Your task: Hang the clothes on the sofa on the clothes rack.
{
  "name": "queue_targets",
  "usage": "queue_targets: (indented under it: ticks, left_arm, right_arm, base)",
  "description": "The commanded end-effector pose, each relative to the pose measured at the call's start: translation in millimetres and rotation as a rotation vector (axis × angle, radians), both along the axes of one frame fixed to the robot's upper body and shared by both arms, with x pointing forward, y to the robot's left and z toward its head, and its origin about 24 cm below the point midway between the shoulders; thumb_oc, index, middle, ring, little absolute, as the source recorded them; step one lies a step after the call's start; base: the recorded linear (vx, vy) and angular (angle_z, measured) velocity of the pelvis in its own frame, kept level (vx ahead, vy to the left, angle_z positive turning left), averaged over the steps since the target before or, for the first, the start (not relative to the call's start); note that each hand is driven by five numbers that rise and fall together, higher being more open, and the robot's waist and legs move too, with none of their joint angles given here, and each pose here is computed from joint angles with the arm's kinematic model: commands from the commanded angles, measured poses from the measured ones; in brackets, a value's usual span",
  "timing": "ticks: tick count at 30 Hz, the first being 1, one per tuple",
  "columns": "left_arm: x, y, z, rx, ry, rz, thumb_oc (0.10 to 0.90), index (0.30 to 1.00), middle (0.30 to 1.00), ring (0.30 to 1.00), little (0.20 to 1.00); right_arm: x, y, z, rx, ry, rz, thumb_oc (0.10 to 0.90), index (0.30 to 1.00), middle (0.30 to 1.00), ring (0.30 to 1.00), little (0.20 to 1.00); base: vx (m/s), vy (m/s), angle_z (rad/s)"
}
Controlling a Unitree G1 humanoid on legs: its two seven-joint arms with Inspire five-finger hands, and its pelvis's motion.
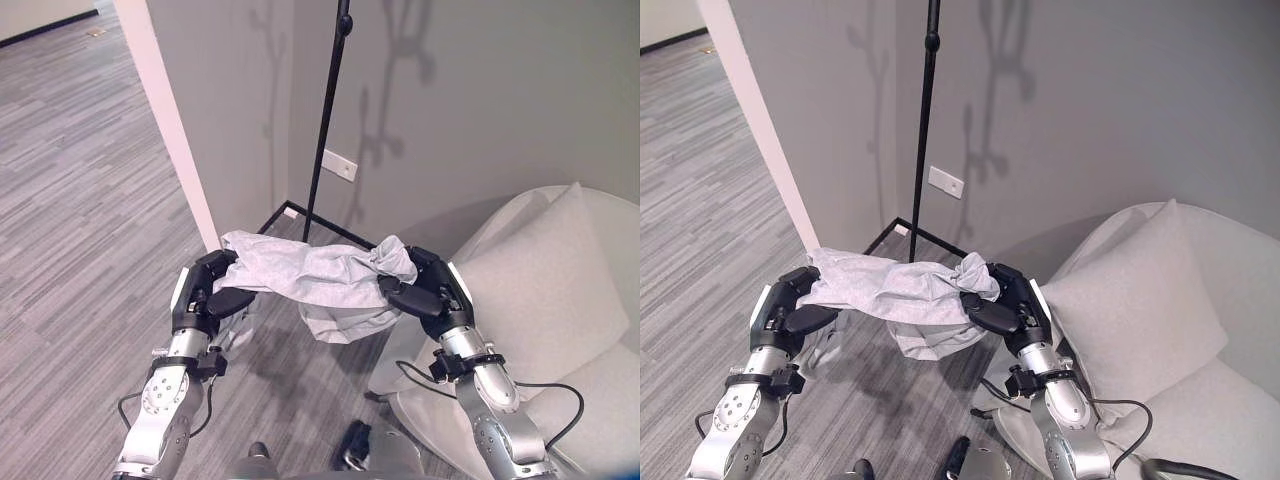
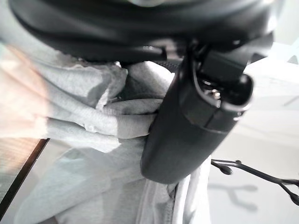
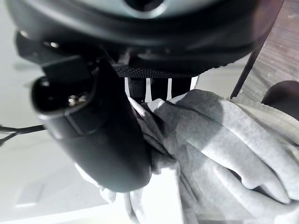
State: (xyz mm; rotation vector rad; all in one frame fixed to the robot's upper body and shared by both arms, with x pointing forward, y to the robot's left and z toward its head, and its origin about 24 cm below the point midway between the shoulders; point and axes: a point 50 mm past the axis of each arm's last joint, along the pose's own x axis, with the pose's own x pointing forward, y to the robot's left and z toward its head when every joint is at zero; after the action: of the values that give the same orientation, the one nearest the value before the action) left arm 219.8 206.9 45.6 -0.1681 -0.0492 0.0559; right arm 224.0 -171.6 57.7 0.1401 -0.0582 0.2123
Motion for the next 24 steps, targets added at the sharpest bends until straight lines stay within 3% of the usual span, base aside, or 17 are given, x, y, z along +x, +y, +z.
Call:
queue_targets:
  ticks: [1,10,17,24]
  left_arm:
    - [17,-2,65,0.005,-0.348,0.009,0.4,0.3,0.3,0.3,0.3]
    - [18,-14,58,0.04,-0.332,-0.022,0.4,0.3,0.3,0.3,0.3]
    - [22,13,99,0.24,-0.528,0.196,0.4,0.3,0.3,0.3,0.3]
    - [15,30,136,0.352,-0.707,0.366,0.4,0.3,0.3,0.3,0.3]
  right_arm:
    - [10,-24,49,-0.01,-0.265,-0.096,0.4,0.3,0.3,0.3,0.3]
    - [9,-27,42,-0.063,-0.243,-0.115,0.4,0.3,0.3,0.3,0.3]
    - [24,-47,62,-0.249,-0.327,-0.191,0.4,0.3,0.3,0.3,0.3]
    - [30,-55,88,-0.317,-0.444,-0.259,0.4,0.3,0.3,0.3,0.3]
  base:
    - [0.23,-0.076,0.15]
    - [0.32,-0.084,0.29]
    - [0.23,-0.169,-0.31]
    - [0.17,0.12,-0.4]
